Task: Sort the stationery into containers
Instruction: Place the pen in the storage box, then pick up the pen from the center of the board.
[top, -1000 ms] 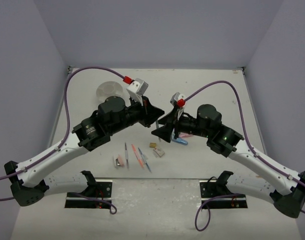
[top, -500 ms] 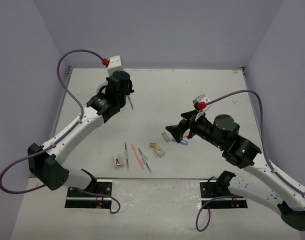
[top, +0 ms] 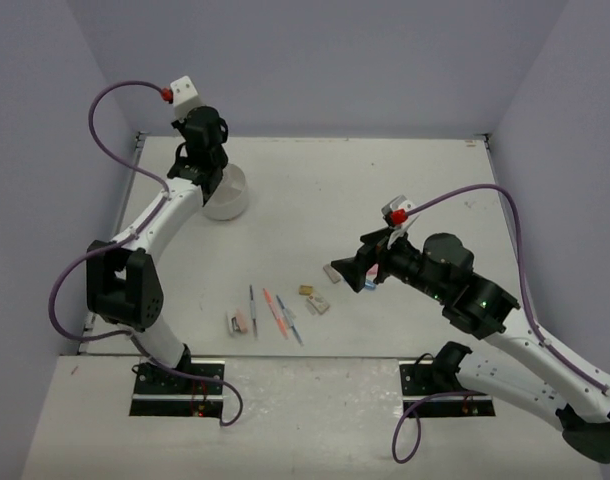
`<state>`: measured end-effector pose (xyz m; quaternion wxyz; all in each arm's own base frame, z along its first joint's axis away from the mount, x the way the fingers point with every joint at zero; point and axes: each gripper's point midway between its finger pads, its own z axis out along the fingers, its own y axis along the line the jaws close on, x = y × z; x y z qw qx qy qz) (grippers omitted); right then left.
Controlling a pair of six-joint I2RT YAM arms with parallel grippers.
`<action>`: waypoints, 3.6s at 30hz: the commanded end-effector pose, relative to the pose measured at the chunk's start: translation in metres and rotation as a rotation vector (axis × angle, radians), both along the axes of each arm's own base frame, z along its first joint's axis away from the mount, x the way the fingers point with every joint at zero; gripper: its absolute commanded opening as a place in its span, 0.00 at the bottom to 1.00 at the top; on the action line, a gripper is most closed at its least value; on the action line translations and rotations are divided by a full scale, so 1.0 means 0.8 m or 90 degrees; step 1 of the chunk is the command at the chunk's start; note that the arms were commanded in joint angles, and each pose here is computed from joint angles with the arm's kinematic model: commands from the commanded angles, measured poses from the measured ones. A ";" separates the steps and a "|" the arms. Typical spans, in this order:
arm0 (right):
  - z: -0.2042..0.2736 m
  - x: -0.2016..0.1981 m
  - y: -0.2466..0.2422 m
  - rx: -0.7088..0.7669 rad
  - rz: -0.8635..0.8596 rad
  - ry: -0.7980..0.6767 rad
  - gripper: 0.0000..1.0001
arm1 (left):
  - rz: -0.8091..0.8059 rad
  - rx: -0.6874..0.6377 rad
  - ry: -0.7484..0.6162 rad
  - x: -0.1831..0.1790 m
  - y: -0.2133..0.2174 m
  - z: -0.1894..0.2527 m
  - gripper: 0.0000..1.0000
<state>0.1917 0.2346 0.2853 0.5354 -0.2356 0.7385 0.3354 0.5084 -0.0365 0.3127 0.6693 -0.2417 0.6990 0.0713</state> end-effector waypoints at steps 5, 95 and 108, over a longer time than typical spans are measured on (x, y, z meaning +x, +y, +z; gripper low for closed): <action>0.011 -0.004 0.010 0.016 0.029 -0.013 0.99 | -0.004 0.011 -0.042 0.036 0.010 -0.036 0.00; -0.347 -0.073 0.148 -0.489 -0.113 0.397 0.21 | -0.252 -0.088 0.166 -0.302 -0.001 -0.040 1.00; -0.339 -0.069 0.147 -0.485 -0.124 0.389 0.06 | -0.253 -0.082 0.173 -0.304 -0.001 -0.045 1.00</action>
